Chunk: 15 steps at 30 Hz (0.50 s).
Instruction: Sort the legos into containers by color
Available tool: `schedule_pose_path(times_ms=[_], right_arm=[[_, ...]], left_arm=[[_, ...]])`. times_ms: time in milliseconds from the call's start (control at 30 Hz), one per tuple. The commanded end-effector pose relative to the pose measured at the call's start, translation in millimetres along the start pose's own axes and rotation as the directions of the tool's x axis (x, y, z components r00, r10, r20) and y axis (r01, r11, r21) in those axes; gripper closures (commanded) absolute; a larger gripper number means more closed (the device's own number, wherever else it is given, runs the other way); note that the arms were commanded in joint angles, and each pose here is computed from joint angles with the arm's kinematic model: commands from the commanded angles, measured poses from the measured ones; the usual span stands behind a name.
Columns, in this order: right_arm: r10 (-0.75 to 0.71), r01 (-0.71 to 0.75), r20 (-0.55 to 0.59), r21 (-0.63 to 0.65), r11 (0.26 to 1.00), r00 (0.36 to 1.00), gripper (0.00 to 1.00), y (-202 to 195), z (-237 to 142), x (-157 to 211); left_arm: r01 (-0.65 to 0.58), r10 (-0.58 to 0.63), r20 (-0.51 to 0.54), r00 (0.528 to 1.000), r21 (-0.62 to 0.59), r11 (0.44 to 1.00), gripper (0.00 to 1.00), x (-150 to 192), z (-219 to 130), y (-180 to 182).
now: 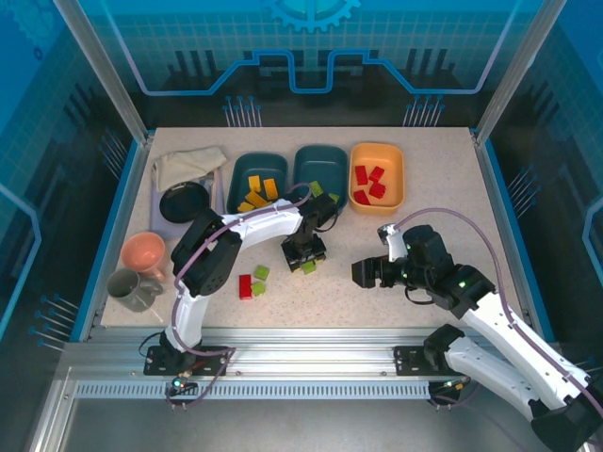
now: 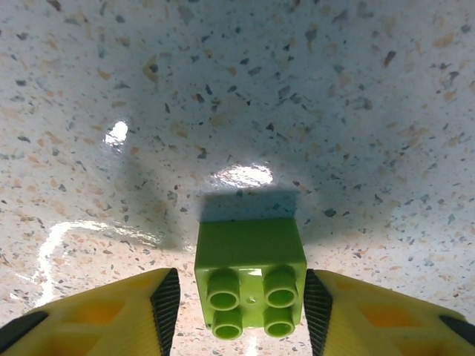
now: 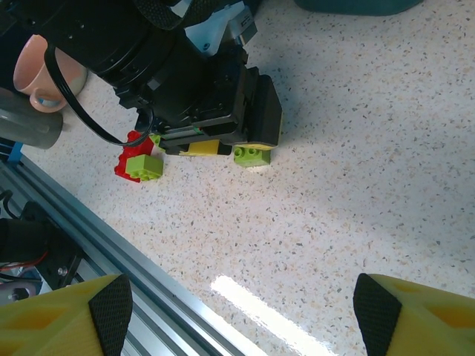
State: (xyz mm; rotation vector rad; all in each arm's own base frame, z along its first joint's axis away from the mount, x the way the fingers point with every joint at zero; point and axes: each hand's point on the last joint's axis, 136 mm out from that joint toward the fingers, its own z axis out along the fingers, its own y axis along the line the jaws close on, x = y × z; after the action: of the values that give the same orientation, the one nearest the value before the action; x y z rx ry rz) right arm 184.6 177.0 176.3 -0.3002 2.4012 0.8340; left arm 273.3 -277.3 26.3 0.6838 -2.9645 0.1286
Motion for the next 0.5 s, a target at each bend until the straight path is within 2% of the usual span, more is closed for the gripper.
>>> schedule_pose_path(times_ms=[0, 133, 367, 467], right_arm=[[0.007, -0.007, -0.04, -0.011, 1.0, 0.999, 0.19, 0.8, 4.9, 10.3], [0.006, -0.006, -0.043, -0.016, 1.0, 0.999, 0.19, 2.2, 6.5, 8.5], [0.0, -0.001, -0.053, -0.016, 1.0, 0.999, 0.19, 3.7, 9.8, 5.0], [0.001, -0.002, -0.054, -0.012, 1.0, 0.999, 0.19, 3.2, 11.5, 3.4]], left_arm=[[0.005, -0.005, 0.01, 1.0, -0.035, 0.999, 0.54, 1.0, 4.9, 2.1], [-0.006, 0.006, 0.009, 1.0, -0.033, 0.999, 0.58, 1.1, 8.5, 0.7], [-0.023, 0.023, 0.014, 1.0, -0.051, 0.998, 0.5, -0.4, 10.9, 3.4], [-0.027, 0.028, 0.012, 1.0, -0.052, 0.998, 0.57, -0.3, 12.5, 3.5]])
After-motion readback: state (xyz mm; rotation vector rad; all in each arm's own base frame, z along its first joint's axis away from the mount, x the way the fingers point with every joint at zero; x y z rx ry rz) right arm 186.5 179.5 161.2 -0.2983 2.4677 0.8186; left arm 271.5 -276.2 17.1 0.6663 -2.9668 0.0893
